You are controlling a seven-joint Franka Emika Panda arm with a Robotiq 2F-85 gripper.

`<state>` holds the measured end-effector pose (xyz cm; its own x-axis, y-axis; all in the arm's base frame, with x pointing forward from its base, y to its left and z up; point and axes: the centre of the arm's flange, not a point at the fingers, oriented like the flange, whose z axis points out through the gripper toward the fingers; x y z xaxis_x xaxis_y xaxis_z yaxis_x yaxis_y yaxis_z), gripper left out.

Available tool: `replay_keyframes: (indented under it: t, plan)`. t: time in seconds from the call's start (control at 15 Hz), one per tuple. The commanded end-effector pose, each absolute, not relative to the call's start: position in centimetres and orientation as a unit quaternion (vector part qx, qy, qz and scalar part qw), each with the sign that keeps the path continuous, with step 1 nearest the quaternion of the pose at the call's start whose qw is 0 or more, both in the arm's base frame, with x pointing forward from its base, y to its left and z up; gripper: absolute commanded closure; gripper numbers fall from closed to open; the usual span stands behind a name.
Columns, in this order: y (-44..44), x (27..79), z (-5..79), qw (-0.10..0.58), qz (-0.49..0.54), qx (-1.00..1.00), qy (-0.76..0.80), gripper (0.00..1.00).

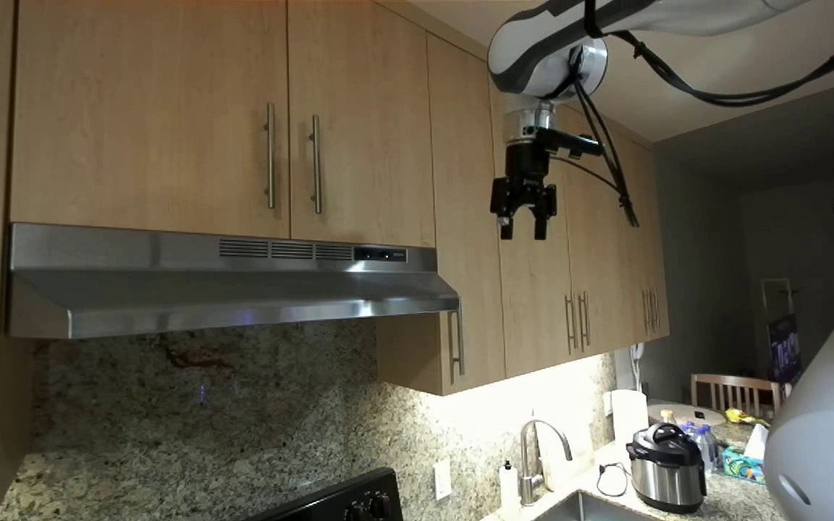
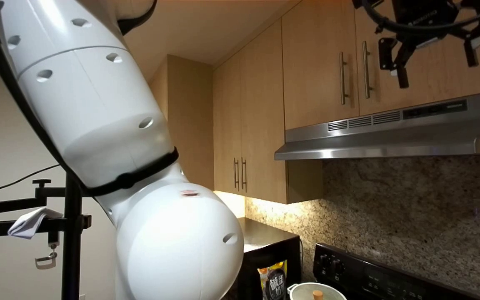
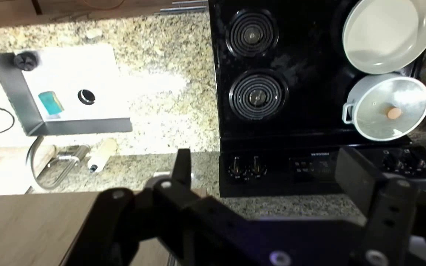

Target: Open and close the right cabinet door on top of the stove

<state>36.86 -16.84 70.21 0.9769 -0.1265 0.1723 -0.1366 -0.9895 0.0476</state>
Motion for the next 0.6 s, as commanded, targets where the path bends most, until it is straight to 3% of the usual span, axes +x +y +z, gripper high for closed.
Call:
replay_keyframes:
  t: [0.0, 0.53]
  plan:
    - [-16.9, 35.7, 66.5, 0.012, 0.045, 0.995, -0.085, 0.0]
    - [-17.7, 36.5, 66.6, 0.013, 0.044, 0.996, -0.077, 0.0]
